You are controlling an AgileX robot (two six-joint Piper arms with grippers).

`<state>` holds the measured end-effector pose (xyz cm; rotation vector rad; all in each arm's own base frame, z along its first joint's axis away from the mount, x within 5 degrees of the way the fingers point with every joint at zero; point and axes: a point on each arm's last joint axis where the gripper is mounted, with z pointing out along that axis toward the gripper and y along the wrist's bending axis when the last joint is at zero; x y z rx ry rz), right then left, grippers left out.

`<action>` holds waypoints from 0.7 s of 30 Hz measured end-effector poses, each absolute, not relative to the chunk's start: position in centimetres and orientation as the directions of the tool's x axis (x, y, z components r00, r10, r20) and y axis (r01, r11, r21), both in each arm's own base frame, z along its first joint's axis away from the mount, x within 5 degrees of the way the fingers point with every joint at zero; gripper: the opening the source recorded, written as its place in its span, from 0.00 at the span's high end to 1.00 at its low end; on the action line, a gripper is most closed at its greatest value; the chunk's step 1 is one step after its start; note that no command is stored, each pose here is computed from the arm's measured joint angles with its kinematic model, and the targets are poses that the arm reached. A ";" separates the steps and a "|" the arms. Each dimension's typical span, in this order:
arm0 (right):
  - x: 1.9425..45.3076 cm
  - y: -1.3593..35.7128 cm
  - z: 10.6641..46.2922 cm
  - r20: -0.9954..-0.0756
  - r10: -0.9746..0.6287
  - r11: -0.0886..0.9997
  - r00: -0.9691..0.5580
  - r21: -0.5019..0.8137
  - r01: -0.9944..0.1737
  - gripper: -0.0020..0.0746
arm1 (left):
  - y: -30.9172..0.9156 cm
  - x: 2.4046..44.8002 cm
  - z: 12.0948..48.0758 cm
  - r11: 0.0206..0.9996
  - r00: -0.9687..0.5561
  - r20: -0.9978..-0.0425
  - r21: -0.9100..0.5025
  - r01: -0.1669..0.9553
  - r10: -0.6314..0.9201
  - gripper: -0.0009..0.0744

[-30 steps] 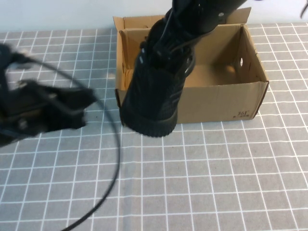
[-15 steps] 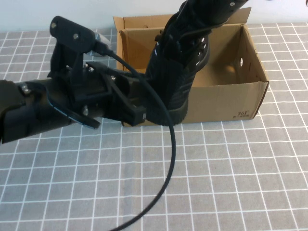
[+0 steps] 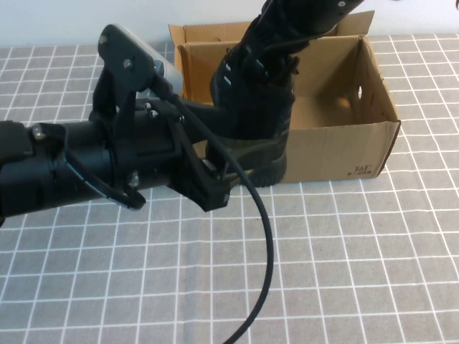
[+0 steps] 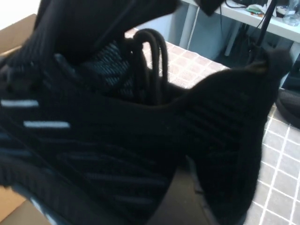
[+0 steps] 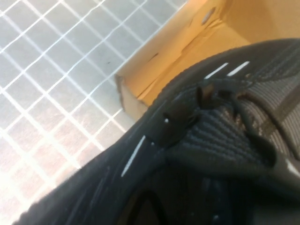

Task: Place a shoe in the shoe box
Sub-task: Hand over the shoe

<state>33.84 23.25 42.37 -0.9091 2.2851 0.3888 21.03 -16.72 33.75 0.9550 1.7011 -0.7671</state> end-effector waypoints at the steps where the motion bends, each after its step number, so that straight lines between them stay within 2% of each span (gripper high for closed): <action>1: 33.9 23.2 42.4 -0.662 -0.499 0.726 -0.559 0.032 -0.686 0.97 | -16.7 21.1 33.7 0.493 -0.190 -0.953 -0.050 0.869 0.238 0.36; 6: 34.4 22.8 42.4 -0.665 -0.473 0.768 -0.578 0.011 -0.640 0.97 | -16.1 22.1 33.9 0.600 -0.183 -0.959 -0.018 0.800 0.216 0.36; 10: 34.9 23.1 42.0 -0.660 -0.463 0.779 -0.591 0.015 -0.627 0.97 | -15.4 23.1 34.0 0.687 -0.135 -0.962 0.069 0.723 0.239 0.36; 14: 35.4 23.4 41.6 -0.662 -0.440 0.794 -0.607 0.029 -0.607 0.97 | -15.7 23.3 33.7 0.655 -0.091 -0.954 0.125 0.745 0.286 0.36; 21: 36.0 23.7 40.8 -0.651 -0.437 0.801 -0.621 0.033 -0.598 0.97 | -16.7 23.4 33.2 0.584 -0.053 -0.965 0.112 0.804 0.257 0.35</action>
